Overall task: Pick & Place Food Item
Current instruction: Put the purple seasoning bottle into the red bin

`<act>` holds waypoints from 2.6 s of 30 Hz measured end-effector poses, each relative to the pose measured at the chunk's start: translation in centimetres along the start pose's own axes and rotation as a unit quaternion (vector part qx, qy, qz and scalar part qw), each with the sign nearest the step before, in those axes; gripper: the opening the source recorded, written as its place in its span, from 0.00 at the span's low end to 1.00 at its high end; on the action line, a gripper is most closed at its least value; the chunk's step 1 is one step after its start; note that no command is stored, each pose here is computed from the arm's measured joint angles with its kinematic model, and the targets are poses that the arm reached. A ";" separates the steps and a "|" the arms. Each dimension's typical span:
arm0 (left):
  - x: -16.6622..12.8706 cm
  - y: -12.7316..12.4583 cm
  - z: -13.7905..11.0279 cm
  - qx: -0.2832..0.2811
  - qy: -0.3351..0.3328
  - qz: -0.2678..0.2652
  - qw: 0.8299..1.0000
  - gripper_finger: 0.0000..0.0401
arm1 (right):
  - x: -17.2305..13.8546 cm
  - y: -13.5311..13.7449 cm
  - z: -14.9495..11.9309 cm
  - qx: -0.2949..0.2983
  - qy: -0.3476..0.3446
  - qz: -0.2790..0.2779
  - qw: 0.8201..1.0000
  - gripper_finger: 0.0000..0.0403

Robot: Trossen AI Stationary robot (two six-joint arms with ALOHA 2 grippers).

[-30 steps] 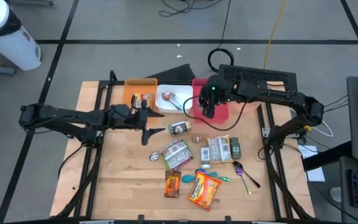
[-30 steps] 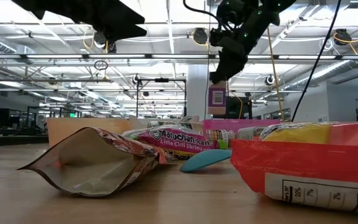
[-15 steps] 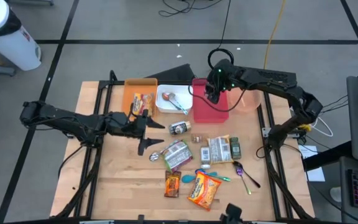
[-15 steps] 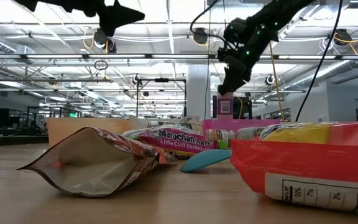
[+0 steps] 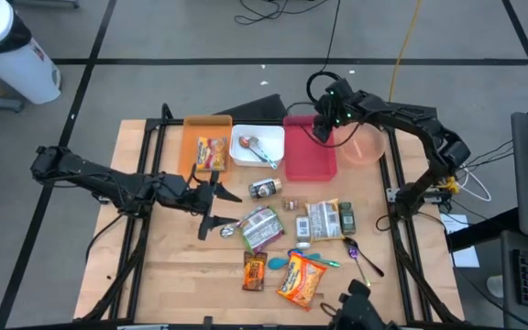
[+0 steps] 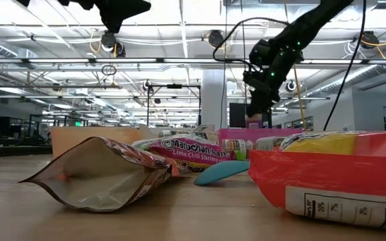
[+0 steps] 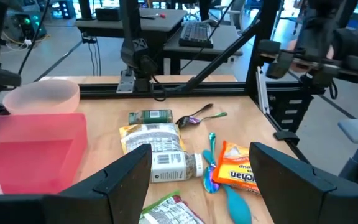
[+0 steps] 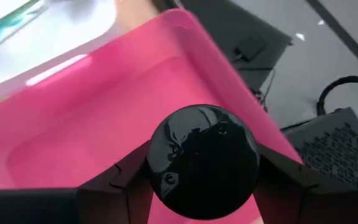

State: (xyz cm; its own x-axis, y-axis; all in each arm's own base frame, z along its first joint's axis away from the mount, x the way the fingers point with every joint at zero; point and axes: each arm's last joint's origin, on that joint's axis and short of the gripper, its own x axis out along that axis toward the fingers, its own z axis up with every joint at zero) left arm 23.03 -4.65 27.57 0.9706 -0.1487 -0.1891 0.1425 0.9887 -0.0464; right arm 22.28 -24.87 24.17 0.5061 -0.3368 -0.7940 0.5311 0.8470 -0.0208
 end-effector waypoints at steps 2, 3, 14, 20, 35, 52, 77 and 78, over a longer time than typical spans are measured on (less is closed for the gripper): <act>0.0 0.0 0.0 0.000 0.001 0.000 1.000 0.68 | 0.2 -0.5 -0.6 0.009 0.010 -0.002 1.000 0.50; 0.0 0.0 0.0 0.000 0.001 0.000 1.000 0.68 | 0.2 -0.7 -0.9 0.013 0.016 -0.003 1.000 0.50; 0.0 0.0 0.0 0.005 0.001 0.000 1.000 0.68 | 0.9 -2.3 -2.0 0.036 -0.012 -0.026 0.999 0.50; 0.0 0.0 0.0 0.005 0.002 0.001 1.000 0.68 | 1.0 -2.3 -1.9 0.039 -0.030 -0.019 0.999 0.50; 0.0 0.0 0.0 0.005 0.002 0.001 1.000 0.68 | 1.7 -3.3 -3.3 0.072 -0.051 -0.035 0.995 0.50; 0.0 0.0 -0.1 0.017 0.002 0.001 1.000 0.68 | 1.7 -3.4 -3.7 0.068 -0.032 -0.037 0.997 0.50; 2.2 0.4 -1.0 0.038 0.000 0.008 0.999 0.68 | 1.7 -3.5 -3.7 0.068 -0.028 -0.049 0.996 0.54; 2.2 0.4 -1.0 0.038 0.000 0.008 0.999 0.68 | 1.7 -3.5 -3.7 0.068 -0.028 -0.049 0.996 0.54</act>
State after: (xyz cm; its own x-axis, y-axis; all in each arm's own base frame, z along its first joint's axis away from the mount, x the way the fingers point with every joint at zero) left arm 25.04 -4.63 26.15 0.9729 -0.1324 -0.1895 0.1408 0.9895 0.0316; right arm 18.73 -26.87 20.61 0.4825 -0.4399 -0.7574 0.6641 0.7475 -0.0110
